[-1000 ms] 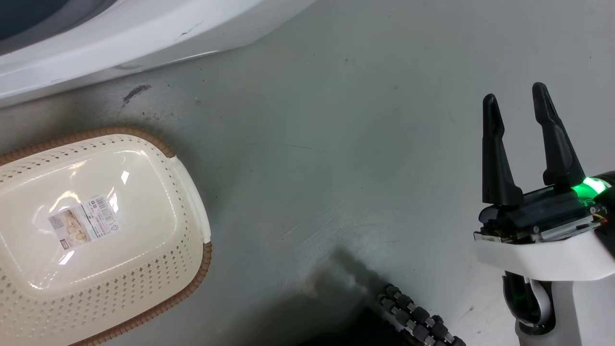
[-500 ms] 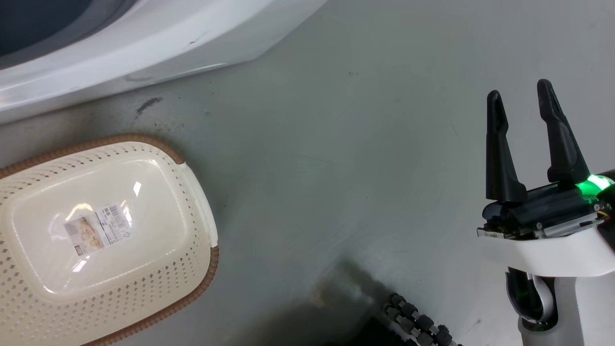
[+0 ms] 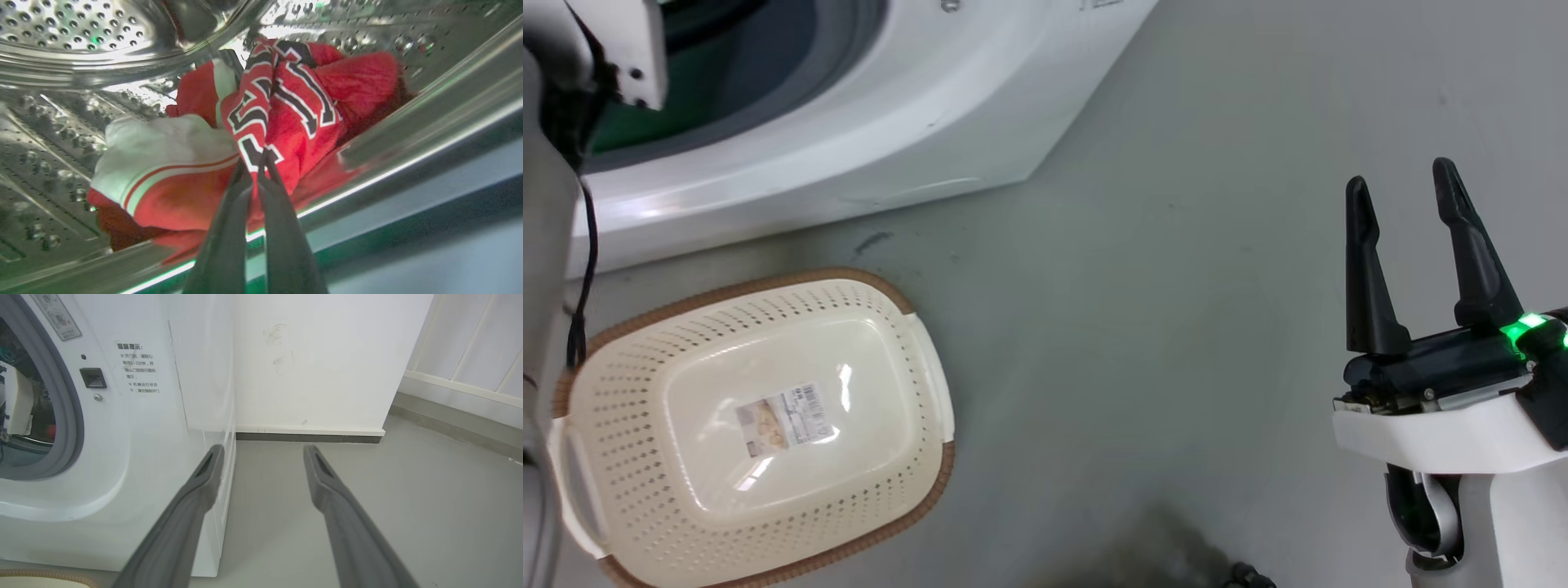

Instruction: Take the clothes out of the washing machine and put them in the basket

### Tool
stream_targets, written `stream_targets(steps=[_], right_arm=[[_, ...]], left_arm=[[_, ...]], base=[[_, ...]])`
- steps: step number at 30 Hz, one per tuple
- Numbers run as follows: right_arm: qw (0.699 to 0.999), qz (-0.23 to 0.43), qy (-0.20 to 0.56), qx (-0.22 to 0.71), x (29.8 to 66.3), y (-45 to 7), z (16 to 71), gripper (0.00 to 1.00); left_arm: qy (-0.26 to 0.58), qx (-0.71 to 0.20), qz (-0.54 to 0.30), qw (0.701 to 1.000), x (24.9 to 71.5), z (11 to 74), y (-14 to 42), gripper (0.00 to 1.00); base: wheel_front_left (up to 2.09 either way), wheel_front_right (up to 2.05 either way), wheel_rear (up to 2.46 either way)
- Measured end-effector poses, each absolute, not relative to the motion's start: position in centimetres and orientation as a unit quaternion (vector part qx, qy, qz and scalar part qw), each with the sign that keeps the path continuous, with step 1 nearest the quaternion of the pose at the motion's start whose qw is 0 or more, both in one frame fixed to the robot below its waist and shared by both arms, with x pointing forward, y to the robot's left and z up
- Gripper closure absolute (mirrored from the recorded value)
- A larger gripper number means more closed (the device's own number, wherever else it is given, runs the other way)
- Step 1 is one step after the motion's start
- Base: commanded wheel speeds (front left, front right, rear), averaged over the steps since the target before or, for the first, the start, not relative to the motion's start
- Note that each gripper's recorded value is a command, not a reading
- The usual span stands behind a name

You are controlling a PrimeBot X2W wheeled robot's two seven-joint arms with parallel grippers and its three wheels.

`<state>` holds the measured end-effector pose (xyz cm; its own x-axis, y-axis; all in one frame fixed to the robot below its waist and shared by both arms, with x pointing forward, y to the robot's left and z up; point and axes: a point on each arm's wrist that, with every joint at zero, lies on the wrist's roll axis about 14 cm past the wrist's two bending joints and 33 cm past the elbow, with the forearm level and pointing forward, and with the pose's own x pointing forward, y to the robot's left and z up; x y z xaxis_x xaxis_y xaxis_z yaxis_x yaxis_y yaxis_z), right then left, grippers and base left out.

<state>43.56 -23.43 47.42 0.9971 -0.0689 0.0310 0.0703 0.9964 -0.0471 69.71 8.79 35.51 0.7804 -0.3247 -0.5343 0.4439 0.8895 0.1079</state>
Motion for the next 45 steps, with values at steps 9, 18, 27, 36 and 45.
stream_targets(steps=[9,18,27,36,45], right_arm=[[0.999,-0.014,-0.041,-0.022,42.5,-21.8,49.6,0.00],[0.997,0.010,-0.067,-0.025,40.6,-19.9,51.8,0.00],[0.995,0.034,-0.090,-0.022,38.9,-18.1,53.6,0.00],[0.993,0.051,-0.103,-0.016,36.9,-16.9,54.6,0.00],[0.992,0.065,-0.112,-0.015,36.2,-16.0,55.1,0.00]], left_arm=[[0.178,0.104,-0.222,0.953,65.0,39.5,9.4,1.00],[0.097,0.095,-0.225,0.965,59.8,44.7,10.2,1.00],[0.003,0.091,-0.209,0.974,55.5,51.6,11.5,1.00],[-0.085,0.094,-0.198,0.972,49.6,57.4,12.8,1.00],[-0.169,0.106,-0.186,0.962,44.8,64.2,13.4,1.00]], base=[[0.00,0.00,0.00],[0.00,0.00,0.00],[0.00,0.00,0.00],[0.00,0.00,0.00],[0.00,0.00,0.00]])
